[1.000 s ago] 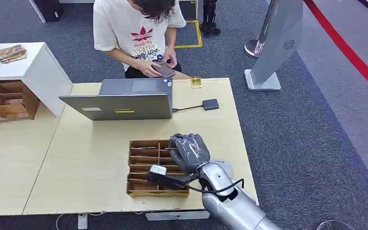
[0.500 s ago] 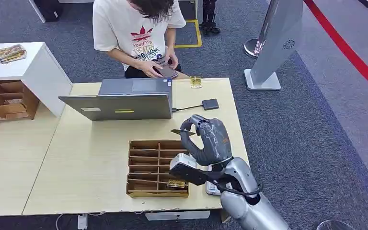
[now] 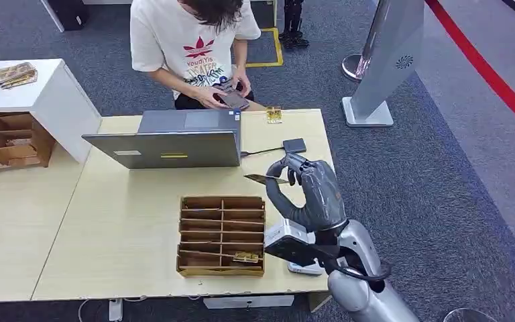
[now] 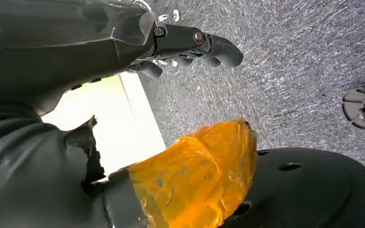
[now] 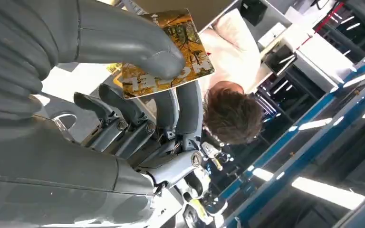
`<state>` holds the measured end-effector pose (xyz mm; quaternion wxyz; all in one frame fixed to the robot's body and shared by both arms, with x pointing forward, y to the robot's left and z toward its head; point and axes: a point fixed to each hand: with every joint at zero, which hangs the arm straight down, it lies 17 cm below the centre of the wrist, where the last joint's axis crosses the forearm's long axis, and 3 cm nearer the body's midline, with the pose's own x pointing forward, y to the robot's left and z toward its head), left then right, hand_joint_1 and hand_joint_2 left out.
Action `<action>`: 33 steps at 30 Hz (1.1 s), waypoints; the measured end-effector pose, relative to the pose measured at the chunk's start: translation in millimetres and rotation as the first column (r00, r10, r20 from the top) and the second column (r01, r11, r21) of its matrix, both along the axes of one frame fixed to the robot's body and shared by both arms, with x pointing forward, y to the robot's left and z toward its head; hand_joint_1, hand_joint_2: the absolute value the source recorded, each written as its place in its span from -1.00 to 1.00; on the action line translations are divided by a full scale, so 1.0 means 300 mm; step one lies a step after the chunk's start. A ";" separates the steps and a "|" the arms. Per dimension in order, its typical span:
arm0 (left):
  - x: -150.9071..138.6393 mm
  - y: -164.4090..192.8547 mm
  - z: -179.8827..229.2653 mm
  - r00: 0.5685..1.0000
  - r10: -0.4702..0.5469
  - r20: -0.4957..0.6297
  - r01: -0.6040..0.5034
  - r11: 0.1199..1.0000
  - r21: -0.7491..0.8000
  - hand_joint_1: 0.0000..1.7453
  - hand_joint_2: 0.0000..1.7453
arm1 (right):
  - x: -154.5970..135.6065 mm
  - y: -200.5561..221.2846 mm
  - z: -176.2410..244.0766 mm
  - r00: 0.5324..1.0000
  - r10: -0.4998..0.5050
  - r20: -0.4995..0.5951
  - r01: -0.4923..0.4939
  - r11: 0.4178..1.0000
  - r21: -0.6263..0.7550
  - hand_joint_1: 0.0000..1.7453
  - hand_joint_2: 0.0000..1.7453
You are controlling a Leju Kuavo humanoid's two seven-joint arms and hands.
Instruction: Pass the card to the sensor for recognition and then transmit it.
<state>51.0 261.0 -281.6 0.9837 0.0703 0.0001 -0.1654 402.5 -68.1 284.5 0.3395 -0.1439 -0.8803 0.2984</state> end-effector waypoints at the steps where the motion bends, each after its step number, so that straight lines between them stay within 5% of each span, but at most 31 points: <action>1: 0.000 -0.001 0.000 1.000 0.000 -0.001 0.000 1.000 0.000 -1.00 -1.00 | 0.000 0.000 0.002 1.000 0.000 0.001 0.000 1.000 0.000 1.00 1.00; 11: 0.019 0.001 0.003 0.999 -0.038 0.002 0.038 0.999 0.003 -1.00 -1.00 | 0.015 0.043 0.023 0.999 0.040 0.004 -0.040 0.998 -0.040 1.00 1.00; 33: 0.188 -0.023 0.034 0.960 -0.277 0.031 0.276 0.961 0.022 -1.00 -1.00 | 0.313 0.303 0.256 0.996 -0.040 0.081 0.058 0.971 -0.233 1.00 1.00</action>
